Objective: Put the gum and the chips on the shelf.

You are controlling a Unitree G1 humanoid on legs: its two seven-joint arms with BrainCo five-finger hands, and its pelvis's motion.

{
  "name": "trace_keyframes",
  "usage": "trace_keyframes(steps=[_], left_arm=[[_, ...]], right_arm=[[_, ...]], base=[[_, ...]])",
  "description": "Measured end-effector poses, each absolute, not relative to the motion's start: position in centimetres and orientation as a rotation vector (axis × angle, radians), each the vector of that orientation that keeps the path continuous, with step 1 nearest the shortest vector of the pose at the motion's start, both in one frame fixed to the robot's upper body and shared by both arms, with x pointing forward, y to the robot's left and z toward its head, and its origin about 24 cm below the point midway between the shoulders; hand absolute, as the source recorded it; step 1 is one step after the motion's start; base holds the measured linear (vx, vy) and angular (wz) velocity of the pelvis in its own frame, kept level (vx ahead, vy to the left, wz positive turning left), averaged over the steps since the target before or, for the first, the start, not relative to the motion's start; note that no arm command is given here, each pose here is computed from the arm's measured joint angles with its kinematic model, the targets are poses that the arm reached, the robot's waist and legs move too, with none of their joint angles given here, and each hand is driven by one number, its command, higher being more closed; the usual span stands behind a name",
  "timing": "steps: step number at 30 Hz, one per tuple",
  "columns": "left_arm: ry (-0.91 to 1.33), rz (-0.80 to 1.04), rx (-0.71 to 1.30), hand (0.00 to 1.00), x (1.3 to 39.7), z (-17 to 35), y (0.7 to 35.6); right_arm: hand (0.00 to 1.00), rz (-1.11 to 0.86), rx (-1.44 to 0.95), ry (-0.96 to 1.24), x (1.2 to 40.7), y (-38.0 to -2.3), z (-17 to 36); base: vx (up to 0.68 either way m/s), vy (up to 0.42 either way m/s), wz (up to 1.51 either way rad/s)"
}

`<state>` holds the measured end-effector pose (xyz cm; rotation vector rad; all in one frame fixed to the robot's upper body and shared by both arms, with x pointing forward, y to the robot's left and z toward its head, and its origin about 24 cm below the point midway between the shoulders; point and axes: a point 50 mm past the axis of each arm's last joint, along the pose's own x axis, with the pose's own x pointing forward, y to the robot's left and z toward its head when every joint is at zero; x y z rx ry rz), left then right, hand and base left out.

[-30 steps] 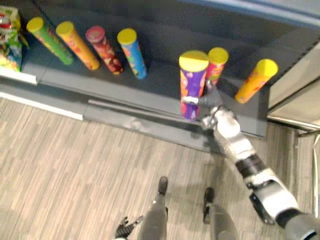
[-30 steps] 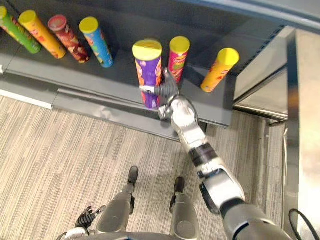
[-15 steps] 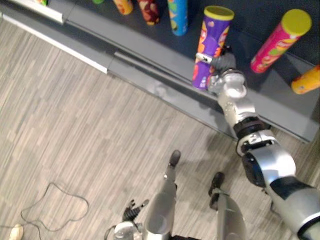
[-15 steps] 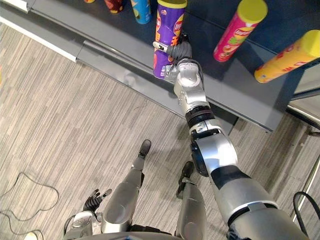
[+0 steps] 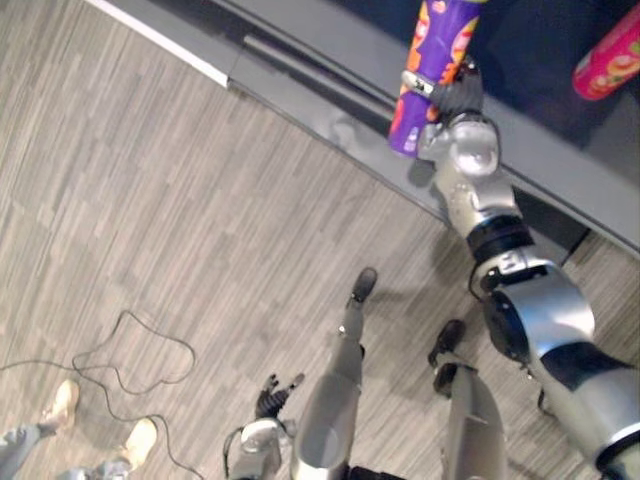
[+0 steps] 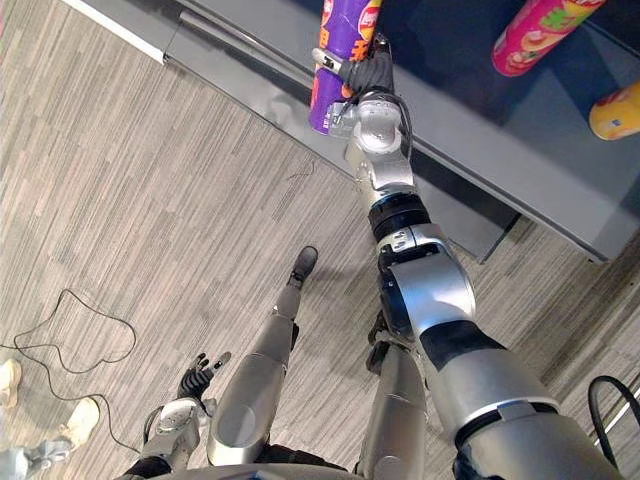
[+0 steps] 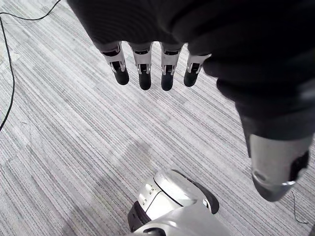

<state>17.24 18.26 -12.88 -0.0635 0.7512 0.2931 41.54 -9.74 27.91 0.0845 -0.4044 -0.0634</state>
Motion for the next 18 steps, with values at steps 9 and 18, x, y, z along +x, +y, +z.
trace_keyframes(steps=[9, 18], left_arm=[[0.741, 0.31, -0.069, 0.0, 17.5, -12.7, 18.3], [0.726, 0.314, -0.073, 0.0, 18.1, -12.4, 18.3]], right_arm=[[1.0, -0.037, 0.093, -0.478, 40.9, -8.3, 30.3], [1.0, -0.064, 0.234, -0.485, 40.7, -9.1, 31.5]], base=[[0.01, -0.043, -0.06], [0.0, -0.037, -0.01]])
